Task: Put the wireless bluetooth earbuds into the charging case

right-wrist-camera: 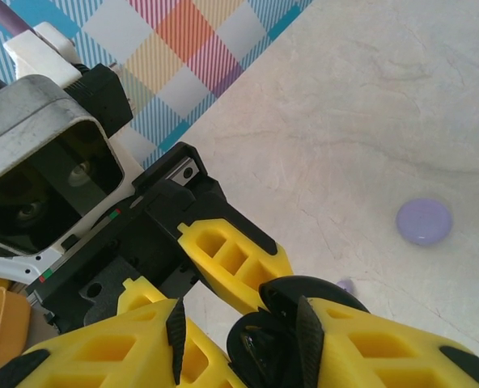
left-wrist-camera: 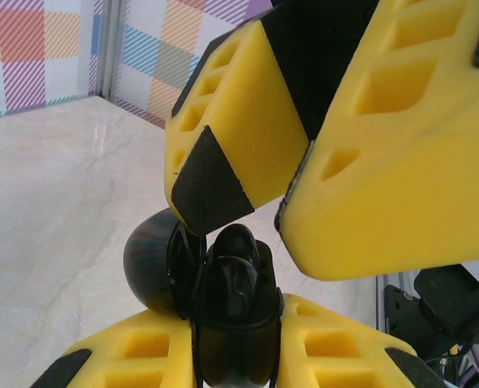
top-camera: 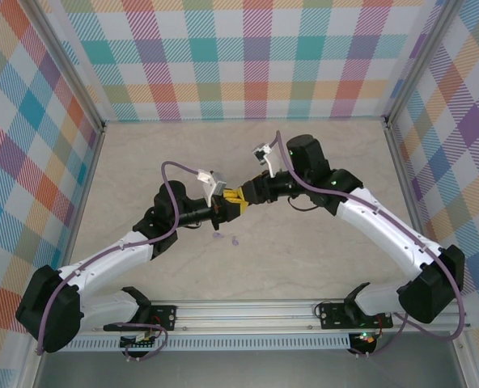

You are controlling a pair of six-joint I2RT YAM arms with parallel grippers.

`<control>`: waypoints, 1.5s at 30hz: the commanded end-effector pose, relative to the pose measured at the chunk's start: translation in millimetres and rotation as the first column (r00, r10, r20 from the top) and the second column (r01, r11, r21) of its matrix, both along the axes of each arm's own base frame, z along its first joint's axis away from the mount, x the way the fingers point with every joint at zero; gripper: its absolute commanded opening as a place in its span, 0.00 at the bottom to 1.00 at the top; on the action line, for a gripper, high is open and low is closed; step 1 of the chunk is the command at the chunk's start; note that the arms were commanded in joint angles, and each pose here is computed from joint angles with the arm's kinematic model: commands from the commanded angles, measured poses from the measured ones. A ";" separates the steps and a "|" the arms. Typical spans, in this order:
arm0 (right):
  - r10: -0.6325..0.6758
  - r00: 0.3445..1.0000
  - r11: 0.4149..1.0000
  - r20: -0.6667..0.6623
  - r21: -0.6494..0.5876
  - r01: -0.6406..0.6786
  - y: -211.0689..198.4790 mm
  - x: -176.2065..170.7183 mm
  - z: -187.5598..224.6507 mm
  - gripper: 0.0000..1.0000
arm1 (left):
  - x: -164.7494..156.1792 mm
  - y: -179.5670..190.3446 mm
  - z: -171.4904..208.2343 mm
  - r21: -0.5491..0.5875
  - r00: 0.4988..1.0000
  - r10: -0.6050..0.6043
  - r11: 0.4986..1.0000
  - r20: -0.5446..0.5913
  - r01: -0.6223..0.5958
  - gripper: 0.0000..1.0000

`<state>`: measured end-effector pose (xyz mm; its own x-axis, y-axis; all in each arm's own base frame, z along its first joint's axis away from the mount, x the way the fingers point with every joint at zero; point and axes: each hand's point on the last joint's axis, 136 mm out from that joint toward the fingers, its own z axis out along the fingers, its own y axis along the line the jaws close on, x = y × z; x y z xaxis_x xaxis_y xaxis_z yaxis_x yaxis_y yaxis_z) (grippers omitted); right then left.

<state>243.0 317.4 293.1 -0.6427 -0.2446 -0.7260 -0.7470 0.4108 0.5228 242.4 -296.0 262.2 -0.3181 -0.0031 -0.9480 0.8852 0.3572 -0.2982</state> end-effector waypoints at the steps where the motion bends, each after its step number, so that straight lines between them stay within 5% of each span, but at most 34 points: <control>1: 0.051 0.999 0.999 0.018 0.007 -0.051 7.5 -6.4 7.9 0.44 | -10.9 -5.0 28.5 -0.040 0.995 -0.050 0.998 0.090 0.053 0.06; 22: -0.323 0.939 0.939 0.114 -0.082 0.333 -45.8 37.6 1.3 0.49 | -2.3 5.1 24.4 -0.026 0.998 0.042 0.999 0.048 -0.040 0.05; 32: -0.329 0.944 0.942 -0.011 -0.070 0.327 -66.8 47.2 -20.3 0.48 | -13.2 -0.3 40.9 -0.092 0.997 -0.027 0.995 0.077 0.034 0.04; 45: -0.197 0.974 0.980 -0.113 0.011 0.199 -51.4 44.7 -33.7 0.32 | -18.1 -9.8 54.5 -0.144 0.990 -0.099 0.983 0.104 0.113 0.07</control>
